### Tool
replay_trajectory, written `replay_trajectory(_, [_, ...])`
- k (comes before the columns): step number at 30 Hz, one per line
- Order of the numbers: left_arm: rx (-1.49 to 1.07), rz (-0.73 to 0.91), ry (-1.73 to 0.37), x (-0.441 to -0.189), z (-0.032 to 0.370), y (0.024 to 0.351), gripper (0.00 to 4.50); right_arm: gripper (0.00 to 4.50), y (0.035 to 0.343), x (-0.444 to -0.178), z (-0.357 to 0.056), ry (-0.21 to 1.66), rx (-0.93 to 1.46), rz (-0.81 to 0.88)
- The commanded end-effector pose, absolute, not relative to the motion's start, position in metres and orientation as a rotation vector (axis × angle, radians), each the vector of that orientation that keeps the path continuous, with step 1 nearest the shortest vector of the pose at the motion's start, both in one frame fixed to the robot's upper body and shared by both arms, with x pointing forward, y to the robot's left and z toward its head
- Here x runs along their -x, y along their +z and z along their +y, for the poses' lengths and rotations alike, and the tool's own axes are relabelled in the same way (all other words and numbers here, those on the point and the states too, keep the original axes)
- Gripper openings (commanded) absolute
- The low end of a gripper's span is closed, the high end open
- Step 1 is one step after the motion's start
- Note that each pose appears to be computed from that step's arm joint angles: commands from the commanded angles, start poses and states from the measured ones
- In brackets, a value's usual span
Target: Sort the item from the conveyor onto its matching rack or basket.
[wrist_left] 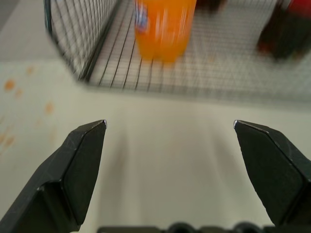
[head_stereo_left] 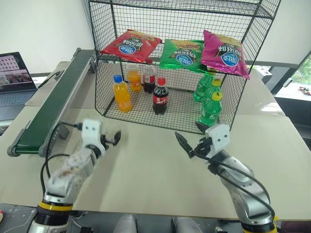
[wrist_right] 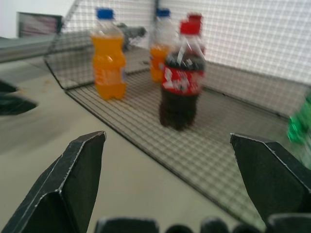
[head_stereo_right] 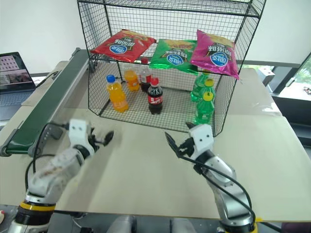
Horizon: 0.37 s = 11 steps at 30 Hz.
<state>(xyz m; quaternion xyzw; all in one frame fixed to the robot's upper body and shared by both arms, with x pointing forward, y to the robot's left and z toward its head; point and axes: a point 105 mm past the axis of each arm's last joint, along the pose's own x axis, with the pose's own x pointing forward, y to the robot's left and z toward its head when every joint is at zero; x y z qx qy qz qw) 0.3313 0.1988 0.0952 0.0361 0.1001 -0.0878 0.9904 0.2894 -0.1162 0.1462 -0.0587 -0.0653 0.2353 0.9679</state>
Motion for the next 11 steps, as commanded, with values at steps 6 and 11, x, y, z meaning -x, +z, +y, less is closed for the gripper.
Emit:
replay_trajectory(6, [-0.104,0.046,-0.328,-0.337,0.177,0.105,4.48,4.50,0.128,-0.282,-0.137,0.301,0.113,-0.150])
replay_trajectory(11, [-0.089,0.066,-0.363,-0.340,0.174,0.099,4.48,4.50,0.129,-0.282,-0.142,0.254,0.095,-0.167])
